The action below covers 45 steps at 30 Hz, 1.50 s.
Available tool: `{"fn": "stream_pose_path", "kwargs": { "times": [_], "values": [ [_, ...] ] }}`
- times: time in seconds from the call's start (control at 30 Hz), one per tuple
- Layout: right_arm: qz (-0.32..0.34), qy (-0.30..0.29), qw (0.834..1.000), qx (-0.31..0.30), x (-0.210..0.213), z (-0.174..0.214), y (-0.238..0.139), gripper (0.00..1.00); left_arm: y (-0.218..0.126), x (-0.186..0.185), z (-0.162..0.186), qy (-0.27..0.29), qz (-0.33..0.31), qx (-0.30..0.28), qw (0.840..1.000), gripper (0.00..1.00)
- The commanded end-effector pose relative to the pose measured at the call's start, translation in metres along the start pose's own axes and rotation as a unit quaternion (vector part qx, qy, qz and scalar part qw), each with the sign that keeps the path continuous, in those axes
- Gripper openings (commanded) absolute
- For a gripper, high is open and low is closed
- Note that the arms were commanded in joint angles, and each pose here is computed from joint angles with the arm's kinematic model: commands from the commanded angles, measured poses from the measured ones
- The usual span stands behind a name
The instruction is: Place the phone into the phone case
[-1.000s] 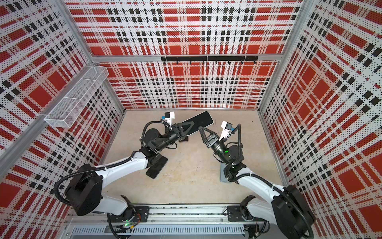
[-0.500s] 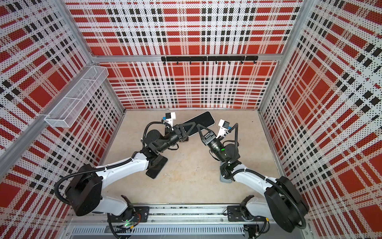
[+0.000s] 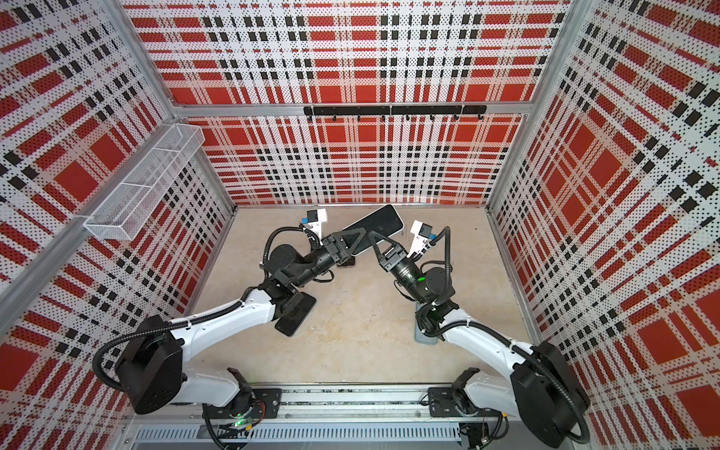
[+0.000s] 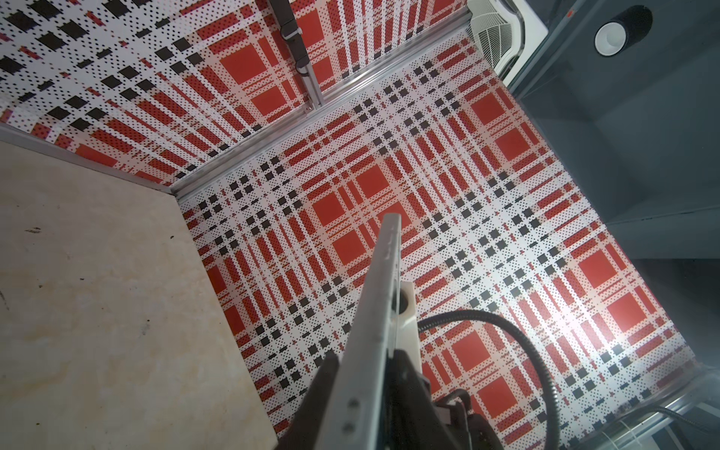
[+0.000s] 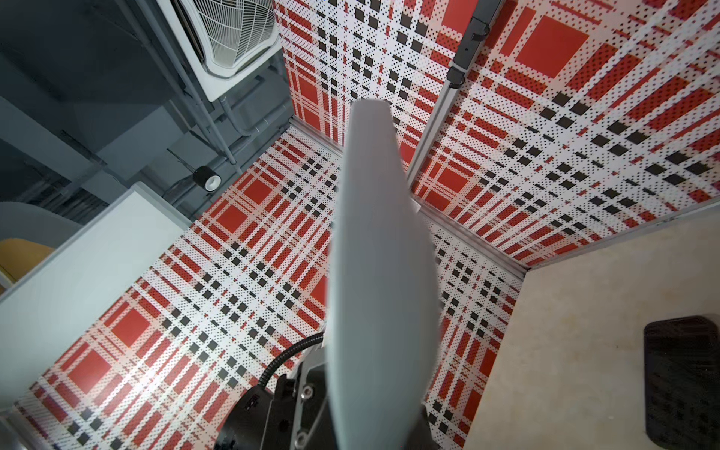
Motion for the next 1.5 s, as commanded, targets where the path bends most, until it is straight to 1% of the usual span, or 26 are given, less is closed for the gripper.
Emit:
{"fn": "stream_pose_path", "kwargs": {
  "times": [0.0, 0.1, 0.23, 0.47, 0.57, 0.63, 0.77, 0.87, 0.93, 0.97, 1.03, 1.1, 1.13, 1.2, 1.23, 1.27, 1.37, 1.47],
  "values": [
    [-0.014, -0.040, 0.999, -0.013, 0.019, -0.013, 0.005, 0.00, -0.007, -0.009, -0.015, 0.024, 0.005, -0.012, 1.000, 0.39],
    [-0.006, -0.045, 0.999, -0.010, 0.017, -0.015, 0.006, 0.00, -0.012, -0.007, -0.019, 0.029, 0.004, -0.013, 0.999, 0.52],
    [0.006, -0.055, 0.998, -0.009, 0.016, -0.020, 0.006, 0.00, -0.018, -0.006, -0.022, 0.038, 0.002, -0.010, 0.999, 0.63],
    [0.034, -0.075, 0.997, -0.001, 0.016, -0.033, 0.003, 0.00, -0.025, 0.000, -0.023, 0.047, -0.010, -0.003, 0.999, 0.78],
    [0.057, -0.089, 0.994, 0.010, 0.016, -0.039, 0.002, 0.00, -0.028, 0.001, -0.022, 0.055, -0.012, 0.004, 0.998, 0.84],
    [0.077, -0.104, 0.991, 0.024, 0.015, -0.043, 0.004, 0.00, -0.032, 0.003, -0.021, 0.064, -0.018, 0.012, 0.998, 1.00],
    [0.126, -0.129, 0.981, 0.071, 0.010, -0.051, 0.009, 0.00, -0.046, 0.009, -0.019, 0.091, -0.038, 0.028, 0.995, 0.99],
    [0.206, -0.144, 0.959, 0.131, -0.009, -0.057, 0.014, 0.00, -0.063, 0.015, -0.021, 0.115, -0.063, 0.044, 0.990, 1.00],
    [0.269, -0.153, 0.932, 0.187, -0.030, -0.058, 0.015, 0.00, -0.075, 0.021, -0.021, 0.133, -0.086, 0.062, 0.986, 1.00],
    [0.287, -0.156, 0.921, 0.213, -0.039, -0.056, 0.016, 0.00, -0.081, 0.025, -0.021, 0.140, -0.097, 0.070, 0.983, 1.00],
    [0.341, -0.150, 0.889, 0.266, -0.066, -0.054, 0.014, 0.00, -0.092, 0.032, -0.021, 0.151, -0.119, 0.085, 0.978, 1.00],
    [0.375, -0.147, 0.858, 0.319, -0.092, -0.049, 0.013, 0.00, -0.102, 0.037, -0.021, 0.155, -0.128, 0.094, 0.975, 1.00],
    [0.389, -0.143, 0.845, 0.338, -0.104, -0.046, 0.013, 0.00, -0.106, 0.039, -0.021, 0.155, -0.134, 0.097, 0.974, 1.00],
    [0.404, -0.137, 0.827, 0.367, -0.125, -0.043, 0.015, 0.00, -0.111, 0.042, -0.021, 0.163, -0.141, 0.104, 0.971, 1.00],
    [0.412, -0.130, 0.820, 0.376, -0.137, -0.042, 0.016, 0.00, -0.113, 0.043, -0.020, 0.169, -0.146, 0.110, 0.969, 1.00],
    [0.413, -0.123, 0.817, 0.384, -0.144, -0.039, 0.019, 0.00, -0.114, 0.043, -0.020, 0.172, -0.148, 0.115, 0.967, 1.00],
    [0.400, -0.092, 0.816, 0.407, -0.166, -0.029, 0.029, 0.00, -0.115, 0.046, -0.017, 0.180, -0.151, 0.127, 0.964, 1.00],
    [0.410, -0.063, 0.807, 0.421, -0.193, -0.022, 0.033, 0.00, -0.116, 0.051, -0.014, 0.179, -0.155, 0.137, 0.962, 1.00]
  ]
}}
Point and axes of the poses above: each gripper's point midway between its finger pads, its own y axis out along the fingers, its own x axis along the line the jaws close on, z = x × y, the point moved 1 cm from there along -y, back along the fingers, and after that the axes turned 9 degrees about y, right-handed, at the moved point
